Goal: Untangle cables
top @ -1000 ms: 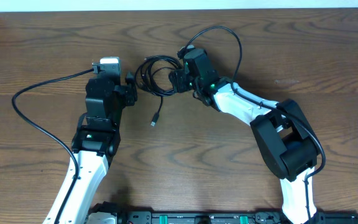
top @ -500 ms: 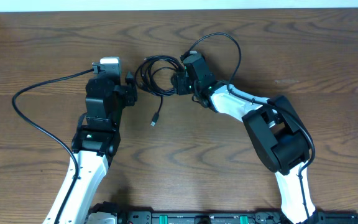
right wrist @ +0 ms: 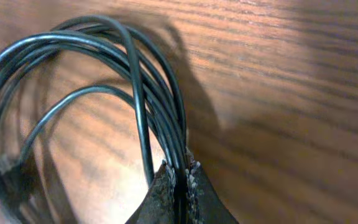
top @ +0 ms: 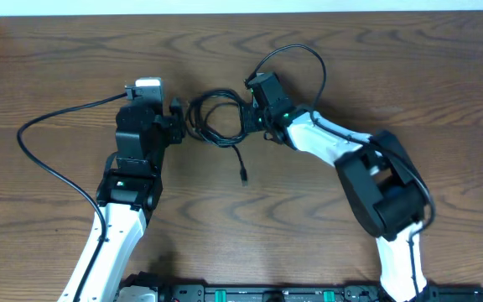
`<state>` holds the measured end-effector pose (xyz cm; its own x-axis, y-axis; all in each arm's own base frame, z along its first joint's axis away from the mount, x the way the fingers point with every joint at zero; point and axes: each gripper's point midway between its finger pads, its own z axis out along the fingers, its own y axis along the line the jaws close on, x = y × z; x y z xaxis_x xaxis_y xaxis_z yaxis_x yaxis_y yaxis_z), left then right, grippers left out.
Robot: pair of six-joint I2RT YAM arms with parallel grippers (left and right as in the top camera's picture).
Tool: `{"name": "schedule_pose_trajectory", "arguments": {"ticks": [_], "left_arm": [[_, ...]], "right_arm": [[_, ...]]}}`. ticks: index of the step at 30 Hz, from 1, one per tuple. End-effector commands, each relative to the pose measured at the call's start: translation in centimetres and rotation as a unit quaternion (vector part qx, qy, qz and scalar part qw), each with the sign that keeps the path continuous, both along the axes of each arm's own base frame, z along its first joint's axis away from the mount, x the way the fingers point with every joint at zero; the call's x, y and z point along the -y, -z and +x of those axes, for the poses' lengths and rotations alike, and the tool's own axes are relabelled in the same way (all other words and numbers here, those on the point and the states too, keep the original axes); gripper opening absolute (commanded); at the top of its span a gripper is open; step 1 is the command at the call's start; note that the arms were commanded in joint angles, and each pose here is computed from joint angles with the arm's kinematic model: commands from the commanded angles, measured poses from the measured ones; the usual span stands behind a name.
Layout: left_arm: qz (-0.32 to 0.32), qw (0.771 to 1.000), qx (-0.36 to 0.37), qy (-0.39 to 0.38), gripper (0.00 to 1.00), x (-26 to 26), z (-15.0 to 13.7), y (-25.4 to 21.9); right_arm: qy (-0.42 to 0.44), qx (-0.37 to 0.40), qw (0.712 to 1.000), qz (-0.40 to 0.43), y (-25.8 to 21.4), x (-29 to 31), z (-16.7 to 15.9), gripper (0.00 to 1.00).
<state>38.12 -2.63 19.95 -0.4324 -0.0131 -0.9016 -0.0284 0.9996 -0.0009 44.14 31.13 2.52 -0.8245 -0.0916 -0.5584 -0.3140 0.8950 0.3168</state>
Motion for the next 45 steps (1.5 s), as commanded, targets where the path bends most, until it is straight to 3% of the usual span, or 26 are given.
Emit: {"name": "schedule_pose_trajectory", "arguments": {"ticks": [1,5,9,16,23,29,32,39,45], "left_arm": [[-0.029,0.999,-0.007,0.043,0.66,1.8,-0.2,-0.2],[-0.058,0.992,-0.039,0.103,0.64,4.1,-1.2,0.9],[-0.092,0.974,-0.072,0.194,0.64,7.2,-2.7,2.0],[-0.126,0.942,-0.076,0.3,0.65,10.8,-3.5,2.4],[-0.141,0.91,-0.031,0.39,0.69,13.3,-3.7,0.7],[-0.121,0.915,0.006,0.384,0.69,13.1,-2.6,-0.5],[-0.088,0.922,0.019,0.377,0.69,12.5,-2.1,-0.4],[-0.09,0.922,0.01,0.377,0.69,12.6,-2.0,0.2],[-0.095,0.922,-0.008,0.376,0.69,12.6,-1.7,1.6]], "right_arm": [[-0.025,0.107,0.994,-0.002,-10.2,0.8,0.6,0.01],[-0.037,0.171,0.984,-0.016,-17.8,2.7,-1.0,0.01],[-0.039,0.19,0.981,-0.016,-21.0,3.8,-2.4,0.01],[-0.049,0.186,0.981,-0.016,-21.6,3.6,-3.5,0.01],[-0.06,0.178,0.982,-0.023,-21.1,3.2,-4.2,0.01],[-0.091,0.181,0.979,-0.01,-21.9,2.3,-5.4,0.01],[-0.107,0.209,0.972,0.003,-24.7,1.5,-6.6,0.01],[-0.128,0.298,0.945,0.036,-33.1,1.1,-10.6,0.01],[-0.133,0.3,0.944,0.039,-33.9,1.5,-11.8,0.01]]}}
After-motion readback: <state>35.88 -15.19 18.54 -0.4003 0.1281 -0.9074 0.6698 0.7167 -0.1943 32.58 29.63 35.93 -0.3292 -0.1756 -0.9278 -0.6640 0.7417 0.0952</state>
